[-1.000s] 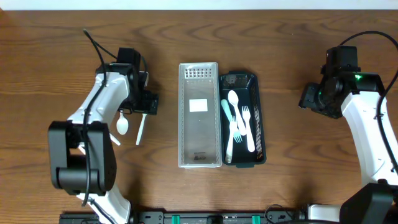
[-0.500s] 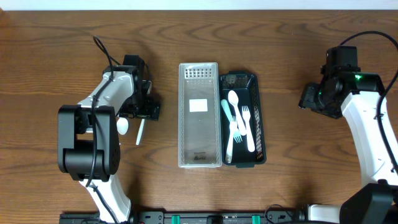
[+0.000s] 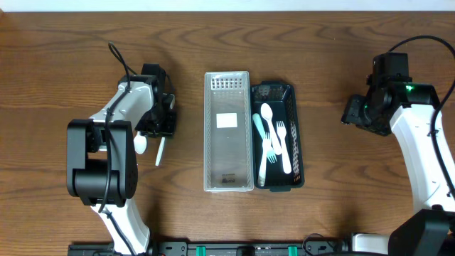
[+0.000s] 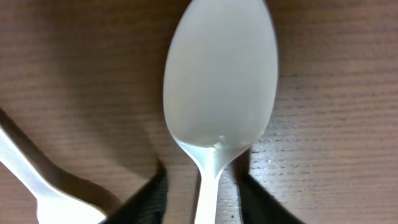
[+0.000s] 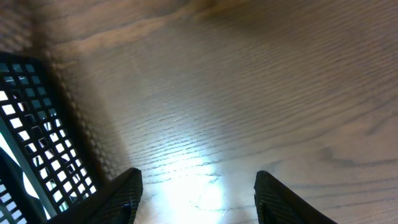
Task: Pack container
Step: 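Lower left gripper onto a white spoon on the left and grasp, then carry the spoon with left gripper over the white basket and release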
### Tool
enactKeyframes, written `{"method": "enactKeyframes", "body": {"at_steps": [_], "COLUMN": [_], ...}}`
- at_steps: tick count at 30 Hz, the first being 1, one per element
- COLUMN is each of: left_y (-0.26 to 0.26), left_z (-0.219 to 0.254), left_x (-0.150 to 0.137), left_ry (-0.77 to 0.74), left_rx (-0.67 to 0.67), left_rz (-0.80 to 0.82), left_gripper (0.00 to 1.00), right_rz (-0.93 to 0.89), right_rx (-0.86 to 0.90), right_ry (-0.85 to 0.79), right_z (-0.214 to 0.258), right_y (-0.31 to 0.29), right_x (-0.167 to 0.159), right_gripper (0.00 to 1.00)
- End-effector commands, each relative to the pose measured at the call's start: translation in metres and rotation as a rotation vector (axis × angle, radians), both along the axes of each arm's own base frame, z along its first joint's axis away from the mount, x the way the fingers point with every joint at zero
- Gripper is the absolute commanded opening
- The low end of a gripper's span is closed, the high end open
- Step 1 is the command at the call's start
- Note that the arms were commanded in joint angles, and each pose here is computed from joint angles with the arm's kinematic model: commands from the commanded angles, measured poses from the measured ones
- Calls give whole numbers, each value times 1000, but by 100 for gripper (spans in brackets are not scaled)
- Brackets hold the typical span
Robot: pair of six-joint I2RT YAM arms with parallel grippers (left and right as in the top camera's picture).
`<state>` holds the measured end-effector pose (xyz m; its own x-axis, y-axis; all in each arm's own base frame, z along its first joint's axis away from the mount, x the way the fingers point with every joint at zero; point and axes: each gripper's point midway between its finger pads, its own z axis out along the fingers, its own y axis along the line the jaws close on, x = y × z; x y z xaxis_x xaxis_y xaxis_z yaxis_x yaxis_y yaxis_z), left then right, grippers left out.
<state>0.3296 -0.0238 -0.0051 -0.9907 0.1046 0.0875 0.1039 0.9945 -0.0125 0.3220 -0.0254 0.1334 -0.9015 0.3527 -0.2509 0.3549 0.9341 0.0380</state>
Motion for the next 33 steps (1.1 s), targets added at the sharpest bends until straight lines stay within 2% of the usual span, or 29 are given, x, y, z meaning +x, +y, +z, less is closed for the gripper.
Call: {"method": "enactKeyframes", "body": {"at_steps": [1, 3, 5, 8, 15, 21, 27, 31, 33], "left_y": [0, 0, 0, 0, -1, -22, -73, -107, -122], "left_z": [-12, -12, -12, -12, 13, 88, 166, 184, 182], "left_x": [-11, -11, -11, -11, -1, 8, -7, -23, -29], "left_ry": [56, 56, 56, 53, -8, -160, -355, -386, -373], "left_rx": [-5, -4, -4, -4, -6, -22, -88, -153, -168], "left_rz": [-7, -7, -7, -7, 12, -44, -20, 112, 126], "left_gripper": [28, 25, 15, 6, 6, 6, 6, 6, 6], "right_rz": [-6, -5, -5, -5, -5, -5, -5, -5, -5], "right_rx": [-1, -1, -1, -1, -1, -1, -1, -1, -1], "right_ry": [-1, -1, 1, 4, 4, 4, 0, 0, 0], "right_z": [0, 0, 0, 0, 0, 0, 0, 0, 0], "right_y": [-3, -3, -3, -3, -3, -3, -3, -3, -3], "right_x": [-1, -1, -2, -2, -2, -2, -1, -1, -1], "right_gripper": [61, 61, 61, 61, 61, 61, 61, 61, 61]}}
